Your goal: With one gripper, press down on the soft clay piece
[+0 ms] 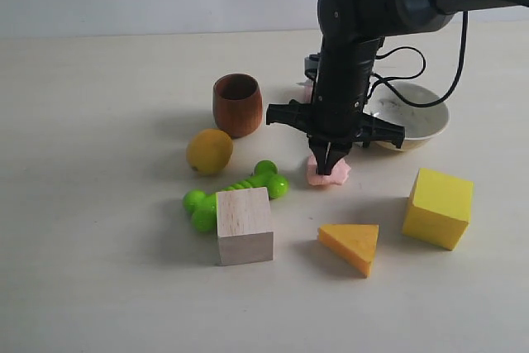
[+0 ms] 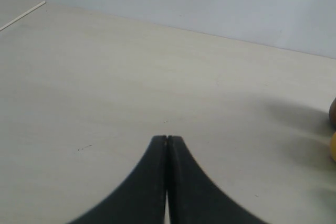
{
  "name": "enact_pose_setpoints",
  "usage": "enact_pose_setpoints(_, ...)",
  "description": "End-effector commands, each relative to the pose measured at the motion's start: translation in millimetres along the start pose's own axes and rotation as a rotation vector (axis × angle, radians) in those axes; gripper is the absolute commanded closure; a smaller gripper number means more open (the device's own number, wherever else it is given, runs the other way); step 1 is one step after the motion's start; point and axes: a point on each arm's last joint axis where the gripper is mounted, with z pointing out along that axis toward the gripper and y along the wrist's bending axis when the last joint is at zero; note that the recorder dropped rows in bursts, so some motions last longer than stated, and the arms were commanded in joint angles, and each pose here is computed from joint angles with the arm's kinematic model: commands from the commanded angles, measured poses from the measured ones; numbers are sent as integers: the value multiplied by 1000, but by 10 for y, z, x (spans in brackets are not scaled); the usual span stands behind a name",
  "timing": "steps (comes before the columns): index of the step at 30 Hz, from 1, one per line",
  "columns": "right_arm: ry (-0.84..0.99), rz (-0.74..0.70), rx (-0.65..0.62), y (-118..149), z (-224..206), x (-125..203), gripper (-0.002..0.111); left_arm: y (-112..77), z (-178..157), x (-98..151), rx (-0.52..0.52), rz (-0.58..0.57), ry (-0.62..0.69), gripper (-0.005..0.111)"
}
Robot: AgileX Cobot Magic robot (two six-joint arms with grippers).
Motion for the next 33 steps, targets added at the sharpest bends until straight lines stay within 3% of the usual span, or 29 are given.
enact_pose_setpoints(1, -8, -12, -3, 5, -16, 1, 108, -5, -5, -10, 8, 1, -13, 107)
enact_pose_setpoints(19, 26, -19, 0, 23, 159, -7, 108, -5, -5, -10, 8, 1, -13, 107)
enact_pose_setpoints(25, -27, -30, -23, 24, -26, -17, 94, -5, -5, -10, 8, 1, -13, 107)
enact_pose_setpoints(33, -36, -33, -23, 21, -52, -18, 93, -5, -5, -10, 8, 1, -13, 107)
